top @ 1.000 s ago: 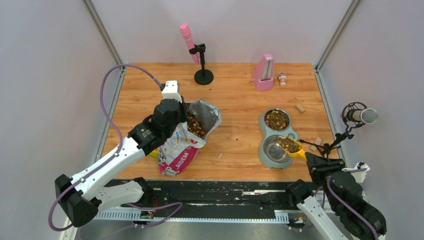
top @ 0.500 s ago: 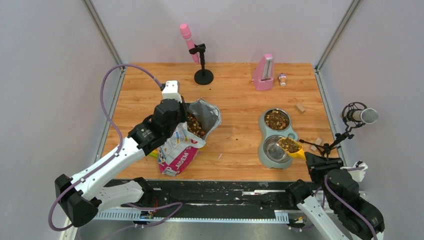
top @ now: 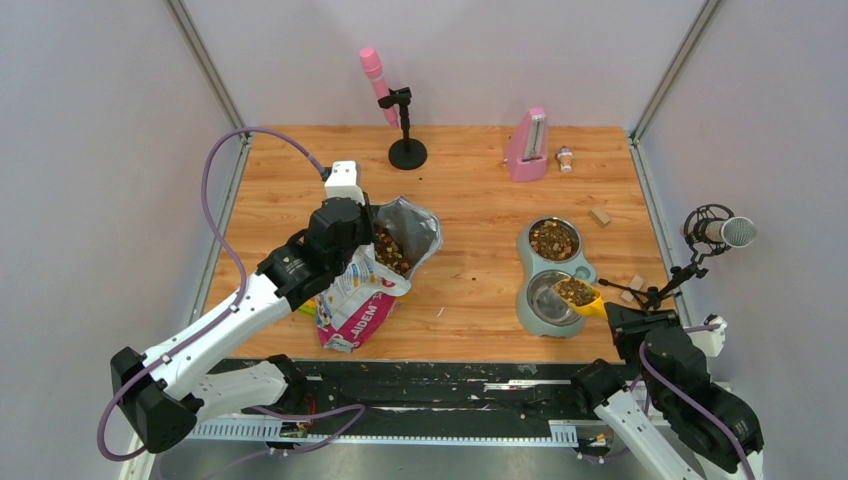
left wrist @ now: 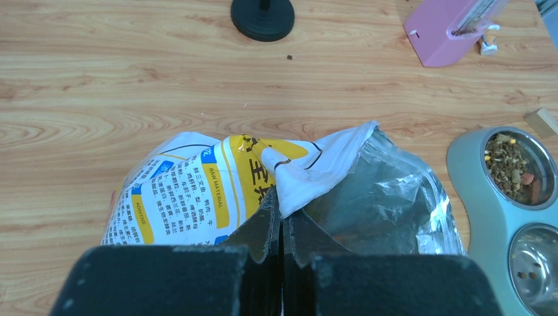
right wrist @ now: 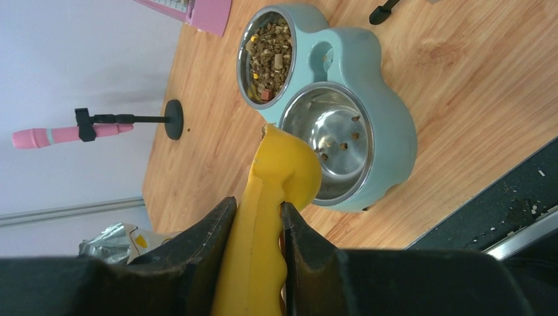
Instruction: Serve the pet food
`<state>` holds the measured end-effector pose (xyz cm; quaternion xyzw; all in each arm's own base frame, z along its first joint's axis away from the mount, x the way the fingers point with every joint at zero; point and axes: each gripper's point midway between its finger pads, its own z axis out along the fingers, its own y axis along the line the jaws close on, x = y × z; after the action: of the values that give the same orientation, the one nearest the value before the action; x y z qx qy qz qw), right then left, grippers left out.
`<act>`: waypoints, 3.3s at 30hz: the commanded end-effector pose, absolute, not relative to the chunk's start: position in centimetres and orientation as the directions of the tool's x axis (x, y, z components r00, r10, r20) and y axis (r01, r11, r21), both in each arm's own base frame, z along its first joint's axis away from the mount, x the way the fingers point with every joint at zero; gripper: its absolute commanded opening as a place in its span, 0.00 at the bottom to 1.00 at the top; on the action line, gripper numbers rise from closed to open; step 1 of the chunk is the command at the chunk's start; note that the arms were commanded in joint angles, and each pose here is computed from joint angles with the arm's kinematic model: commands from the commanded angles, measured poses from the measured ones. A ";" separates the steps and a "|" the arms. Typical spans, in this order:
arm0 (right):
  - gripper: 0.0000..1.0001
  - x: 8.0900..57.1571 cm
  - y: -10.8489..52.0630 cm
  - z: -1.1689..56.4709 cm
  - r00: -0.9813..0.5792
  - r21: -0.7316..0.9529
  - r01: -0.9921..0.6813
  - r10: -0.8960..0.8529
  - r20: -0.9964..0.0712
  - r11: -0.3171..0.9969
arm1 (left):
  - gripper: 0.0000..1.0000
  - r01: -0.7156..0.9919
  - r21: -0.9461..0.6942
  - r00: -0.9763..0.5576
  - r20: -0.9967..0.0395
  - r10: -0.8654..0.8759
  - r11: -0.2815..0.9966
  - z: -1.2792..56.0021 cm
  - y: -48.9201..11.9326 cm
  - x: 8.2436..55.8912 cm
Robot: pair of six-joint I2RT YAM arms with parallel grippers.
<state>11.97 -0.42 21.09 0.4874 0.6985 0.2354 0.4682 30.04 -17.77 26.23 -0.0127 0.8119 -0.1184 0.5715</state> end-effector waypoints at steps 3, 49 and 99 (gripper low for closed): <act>0.00 11.0 -3.9 19.0 0.111 0.752 0.608 0.910 -0.400 0.256 | 0.00 0.096 -0.221 -0.298 -0.937 -0.184 0.971 28.0 -17.6 30.7; 0.00 13.9 -3.1 18.3 -0.069 0.432 0.789 0.762 -0.644 0.436 | 0.00 0.103 -0.226 -0.293 -0.938 -0.187 0.969 28.1 -17.4 30.3; 0.00 22.0 17.4 42.4 -0.425 0.703 -0.341 0.564 -0.708 0.624 | 0.00 0.132 -0.251 -0.287 -0.936 -0.205 0.959 29.0 -17.4 29.6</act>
<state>19.95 9.24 38.86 0.2123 0.7379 0.3107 0.5603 29.61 -17.27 26.52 -0.0115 0.8115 -0.1158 0.5727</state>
